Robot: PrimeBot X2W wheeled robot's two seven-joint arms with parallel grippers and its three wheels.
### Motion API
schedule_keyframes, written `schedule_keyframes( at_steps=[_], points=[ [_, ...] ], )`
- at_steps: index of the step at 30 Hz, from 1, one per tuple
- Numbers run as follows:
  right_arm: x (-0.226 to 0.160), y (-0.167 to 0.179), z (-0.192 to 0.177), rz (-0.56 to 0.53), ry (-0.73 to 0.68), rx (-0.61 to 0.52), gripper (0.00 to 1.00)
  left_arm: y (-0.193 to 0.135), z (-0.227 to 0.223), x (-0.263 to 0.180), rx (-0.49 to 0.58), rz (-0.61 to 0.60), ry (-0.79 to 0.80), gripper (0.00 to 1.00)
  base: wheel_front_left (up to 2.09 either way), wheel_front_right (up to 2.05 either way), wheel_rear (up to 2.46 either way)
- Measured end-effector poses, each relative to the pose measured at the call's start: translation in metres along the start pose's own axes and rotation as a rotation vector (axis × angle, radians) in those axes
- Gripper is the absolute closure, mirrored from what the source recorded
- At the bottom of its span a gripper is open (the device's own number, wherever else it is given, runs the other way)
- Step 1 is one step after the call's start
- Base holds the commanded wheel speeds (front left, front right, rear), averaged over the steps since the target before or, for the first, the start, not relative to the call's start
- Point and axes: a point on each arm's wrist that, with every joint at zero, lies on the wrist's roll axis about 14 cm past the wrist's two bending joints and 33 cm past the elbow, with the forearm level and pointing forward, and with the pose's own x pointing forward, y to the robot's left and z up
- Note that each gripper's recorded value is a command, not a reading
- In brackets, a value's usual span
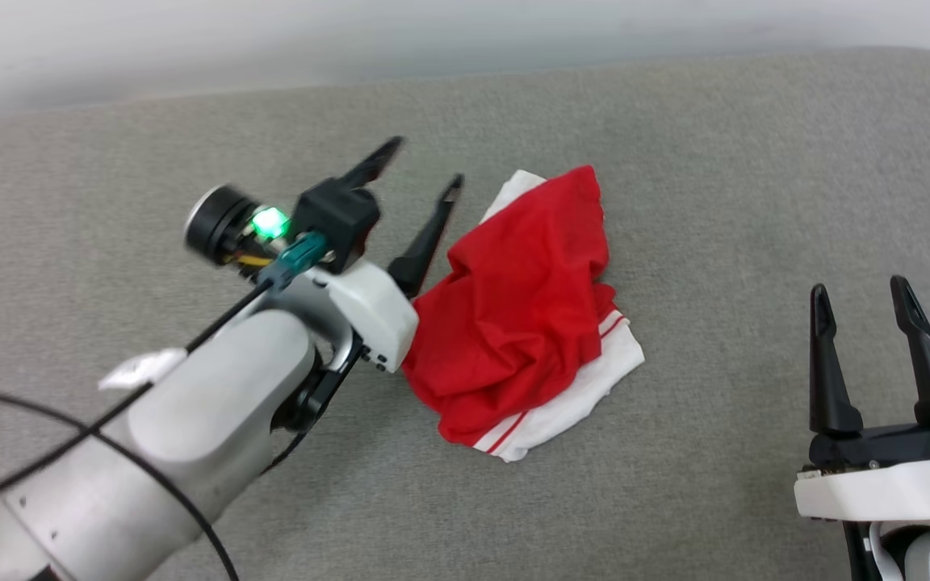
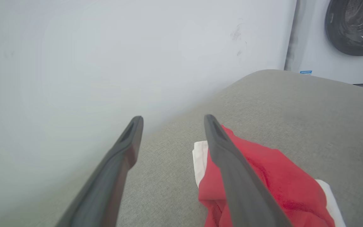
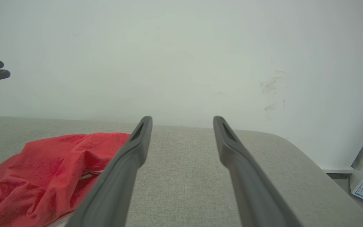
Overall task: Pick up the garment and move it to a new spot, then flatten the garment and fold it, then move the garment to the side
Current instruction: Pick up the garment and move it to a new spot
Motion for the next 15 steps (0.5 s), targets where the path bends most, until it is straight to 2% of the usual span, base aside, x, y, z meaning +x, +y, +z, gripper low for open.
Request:
schedule_keyframes(
  at_steps=[3, 4, 15],
  points=[
    [-0.001, 0.003, 0.003, 0.009, -0.008, 0.004, 0.0, 0.019, 0.0, -0.018, 0.013, 0.123, -0.013, 0.0, 0.0, 0.0, 0.0],
    [-0.004, 0.006, 0.006, 0.016, -0.013, 0.008, 0.0, 0.032, 0.019, -0.036, 0.022, 0.235, -0.083, 0.0, 0.0, 0.0, 0.0],
    [-0.015, 0.009, 0.015, 0.023, -0.03, 0.025, 0.0, 0.051, 0.012, -0.117, 0.049, 0.52, -0.117, 0.0, 0.0, 0.0, 0.0]
  ],
)
